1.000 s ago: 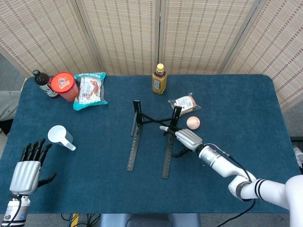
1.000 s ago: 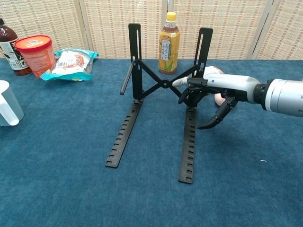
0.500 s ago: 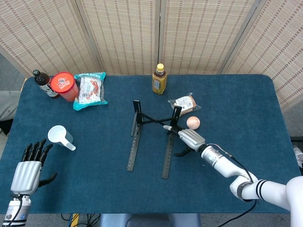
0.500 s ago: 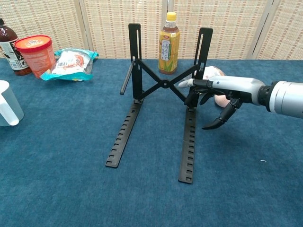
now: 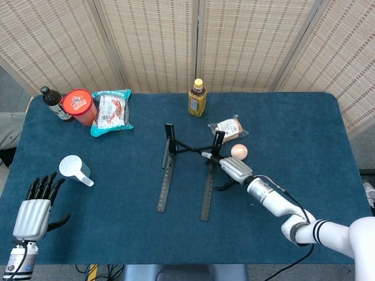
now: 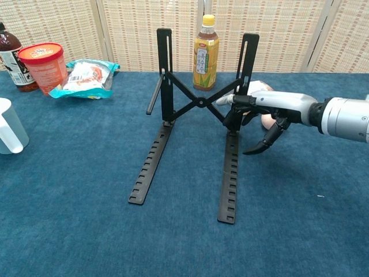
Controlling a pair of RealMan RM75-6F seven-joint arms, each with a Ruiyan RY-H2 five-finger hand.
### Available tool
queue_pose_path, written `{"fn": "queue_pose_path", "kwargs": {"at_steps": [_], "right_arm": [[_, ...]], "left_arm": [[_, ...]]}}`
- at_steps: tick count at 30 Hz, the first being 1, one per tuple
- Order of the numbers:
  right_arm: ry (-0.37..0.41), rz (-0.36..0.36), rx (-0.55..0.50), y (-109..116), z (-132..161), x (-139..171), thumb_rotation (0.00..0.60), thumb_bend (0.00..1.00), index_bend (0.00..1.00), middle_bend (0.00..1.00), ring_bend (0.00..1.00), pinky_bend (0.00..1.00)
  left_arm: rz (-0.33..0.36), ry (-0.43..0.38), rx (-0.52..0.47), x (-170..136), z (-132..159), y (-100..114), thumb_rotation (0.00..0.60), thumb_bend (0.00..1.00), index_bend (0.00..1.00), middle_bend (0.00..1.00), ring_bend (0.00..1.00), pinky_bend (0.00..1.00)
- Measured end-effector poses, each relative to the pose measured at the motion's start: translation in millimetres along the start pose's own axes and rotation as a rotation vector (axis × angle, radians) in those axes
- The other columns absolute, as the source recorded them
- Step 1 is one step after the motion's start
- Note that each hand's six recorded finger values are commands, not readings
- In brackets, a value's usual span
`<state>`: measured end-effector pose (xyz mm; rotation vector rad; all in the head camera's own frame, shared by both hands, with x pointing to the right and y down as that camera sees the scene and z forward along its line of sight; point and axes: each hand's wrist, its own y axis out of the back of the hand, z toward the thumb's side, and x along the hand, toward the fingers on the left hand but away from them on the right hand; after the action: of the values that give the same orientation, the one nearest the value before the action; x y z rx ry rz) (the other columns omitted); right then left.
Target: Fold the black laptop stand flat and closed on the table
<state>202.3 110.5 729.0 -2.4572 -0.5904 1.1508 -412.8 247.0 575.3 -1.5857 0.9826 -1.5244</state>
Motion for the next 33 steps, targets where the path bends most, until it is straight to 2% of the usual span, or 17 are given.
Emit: {"fn": "queue_pose_path", "kwargs": {"at_steps": [13, 21, 27, 33], "right_arm": [[0.020, -0.004, -0.005, 0.2, 4.5, 6.9, 0.600, 0.10, 0.00, 0.27, 0.06, 0.20], [0.096, 0.001, -0.002, 10.2, 27.7, 32.3, 0.600, 0.10, 0.00, 0.27, 0.06, 0.20], [0.182, -0.027, -0.014, 25.9, 55.5, 46.6, 0.600, 0.11, 0.00, 0.24, 0.06, 0.20], [0.266, -0.039, -0.025, 36.6, 83.4, 44.9, 0.600, 0.11, 0.00, 0.17, 0.01, 0.12]], "left_arm": [[0.003, 0.001, 0.000, -0.9, -0.9, 0.4, 0.600, 0.13, 0.11, 0.02, 0.00, 0.00], [-0.002, -0.003, -0.001, -1.0, 0.8, -0.4, 0.600, 0.13, 0.11, 0.02, 0.00, 0.00], [0.001, -0.007, 0.000, -1.1, 3.1, 0.7, 0.600, 0.13, 0.11, 0.02, 0.00, 0.00], [0.001, 0.000, 0.000, -3.9, 2.4, 2.1, 0.600, 0.13, 0.11, 0.02, 0.00, 0.00]]}}
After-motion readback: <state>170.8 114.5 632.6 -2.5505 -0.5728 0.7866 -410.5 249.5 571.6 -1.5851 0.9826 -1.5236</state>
